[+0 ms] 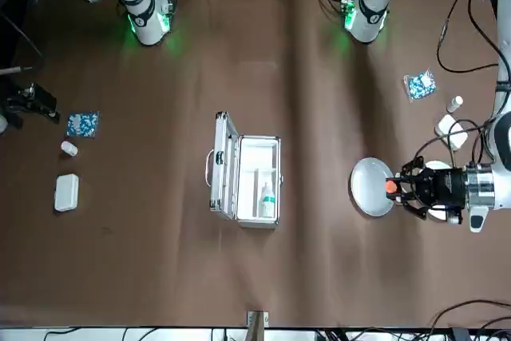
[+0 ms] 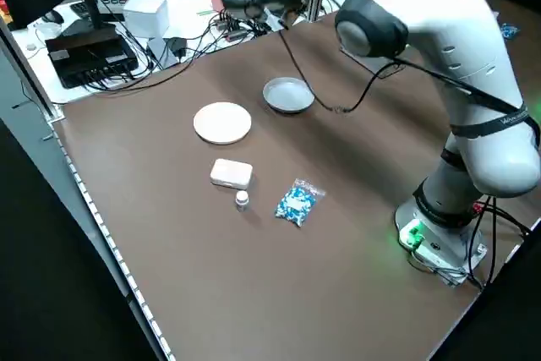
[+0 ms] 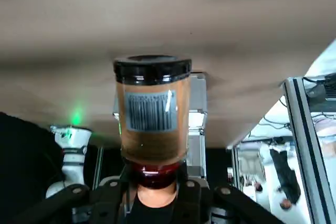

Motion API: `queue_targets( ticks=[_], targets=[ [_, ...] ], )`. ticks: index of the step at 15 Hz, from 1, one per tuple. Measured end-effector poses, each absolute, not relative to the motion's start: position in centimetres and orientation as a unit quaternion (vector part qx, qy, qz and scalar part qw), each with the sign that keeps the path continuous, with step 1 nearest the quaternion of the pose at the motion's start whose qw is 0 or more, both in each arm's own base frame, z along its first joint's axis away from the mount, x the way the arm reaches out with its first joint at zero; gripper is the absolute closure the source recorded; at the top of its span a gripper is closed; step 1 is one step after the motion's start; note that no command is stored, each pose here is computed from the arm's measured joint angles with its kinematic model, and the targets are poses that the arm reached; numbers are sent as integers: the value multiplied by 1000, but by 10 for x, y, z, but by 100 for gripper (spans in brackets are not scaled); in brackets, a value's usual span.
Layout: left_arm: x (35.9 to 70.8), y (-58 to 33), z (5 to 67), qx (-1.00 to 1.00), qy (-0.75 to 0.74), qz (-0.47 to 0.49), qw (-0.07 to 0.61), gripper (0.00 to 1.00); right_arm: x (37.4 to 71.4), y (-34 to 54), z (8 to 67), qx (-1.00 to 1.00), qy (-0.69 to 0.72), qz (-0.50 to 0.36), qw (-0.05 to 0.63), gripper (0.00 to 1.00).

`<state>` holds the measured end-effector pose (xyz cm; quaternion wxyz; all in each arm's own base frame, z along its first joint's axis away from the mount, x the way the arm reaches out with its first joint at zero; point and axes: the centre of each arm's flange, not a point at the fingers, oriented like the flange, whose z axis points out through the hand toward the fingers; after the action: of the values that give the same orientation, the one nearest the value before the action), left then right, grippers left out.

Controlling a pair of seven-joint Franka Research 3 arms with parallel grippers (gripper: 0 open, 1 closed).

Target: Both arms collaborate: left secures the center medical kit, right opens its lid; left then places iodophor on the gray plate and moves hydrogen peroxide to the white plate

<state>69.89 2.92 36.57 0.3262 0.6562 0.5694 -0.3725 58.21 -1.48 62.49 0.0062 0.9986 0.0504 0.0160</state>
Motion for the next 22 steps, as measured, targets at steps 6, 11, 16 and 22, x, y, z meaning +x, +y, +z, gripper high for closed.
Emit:
queue_targets(
  ticks=[6,11,16,22],
  targets=[
    [675,89,244,604,507,-466,401,67,582,-16,625,999,47,16,8,2],
    [648,101,182,600,444,-478,463,67,582,-17,625,999,47,15,8,2],
    [634,102,145,584,432,-489,483,67,582,-14,624,999,49,13,8,2],
    [619,106,99,558,435,-499,501,67,581,-4,624,999,51,11,8,2]
  ],
)
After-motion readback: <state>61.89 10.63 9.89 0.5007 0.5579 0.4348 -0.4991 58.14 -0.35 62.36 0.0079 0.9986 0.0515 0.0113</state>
